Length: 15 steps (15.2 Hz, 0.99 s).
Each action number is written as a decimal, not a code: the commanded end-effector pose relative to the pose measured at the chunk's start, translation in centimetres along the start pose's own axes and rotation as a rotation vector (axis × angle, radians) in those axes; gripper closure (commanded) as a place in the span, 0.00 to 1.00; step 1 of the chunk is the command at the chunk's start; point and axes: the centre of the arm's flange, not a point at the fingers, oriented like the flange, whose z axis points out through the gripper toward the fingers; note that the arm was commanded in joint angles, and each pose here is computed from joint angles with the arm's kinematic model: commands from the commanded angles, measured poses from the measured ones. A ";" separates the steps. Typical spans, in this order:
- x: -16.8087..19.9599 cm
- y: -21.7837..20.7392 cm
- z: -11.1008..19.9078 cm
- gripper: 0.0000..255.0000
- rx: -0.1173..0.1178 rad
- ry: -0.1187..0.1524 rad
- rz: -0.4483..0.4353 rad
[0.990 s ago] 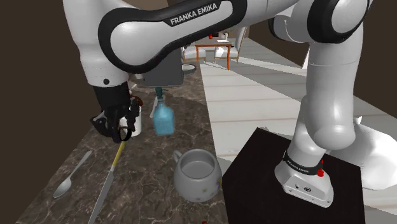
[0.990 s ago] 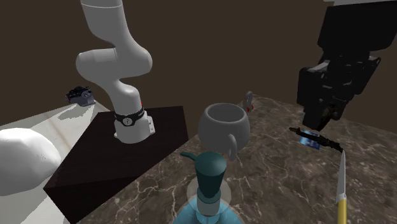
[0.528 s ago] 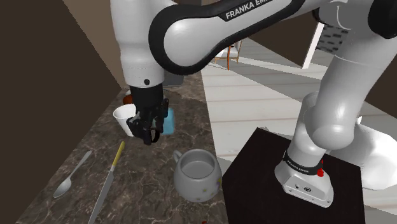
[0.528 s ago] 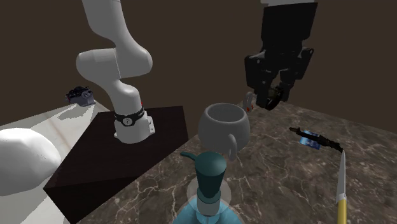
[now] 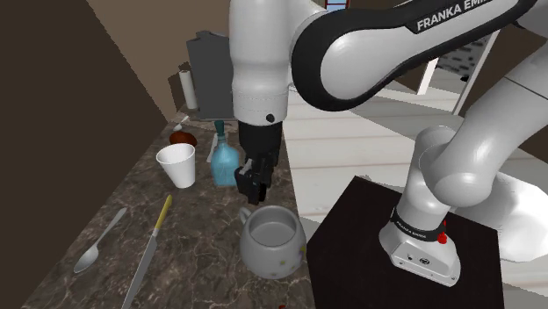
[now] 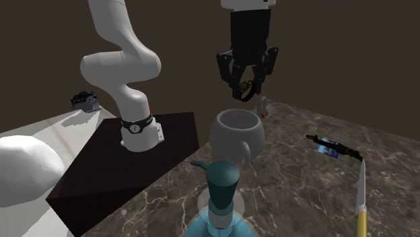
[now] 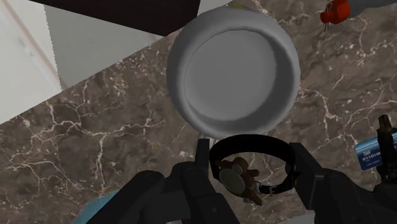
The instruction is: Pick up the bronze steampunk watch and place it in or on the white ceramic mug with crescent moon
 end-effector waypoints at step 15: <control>-1.2 0.6 6.6 1.00 0.001 0.000 0.001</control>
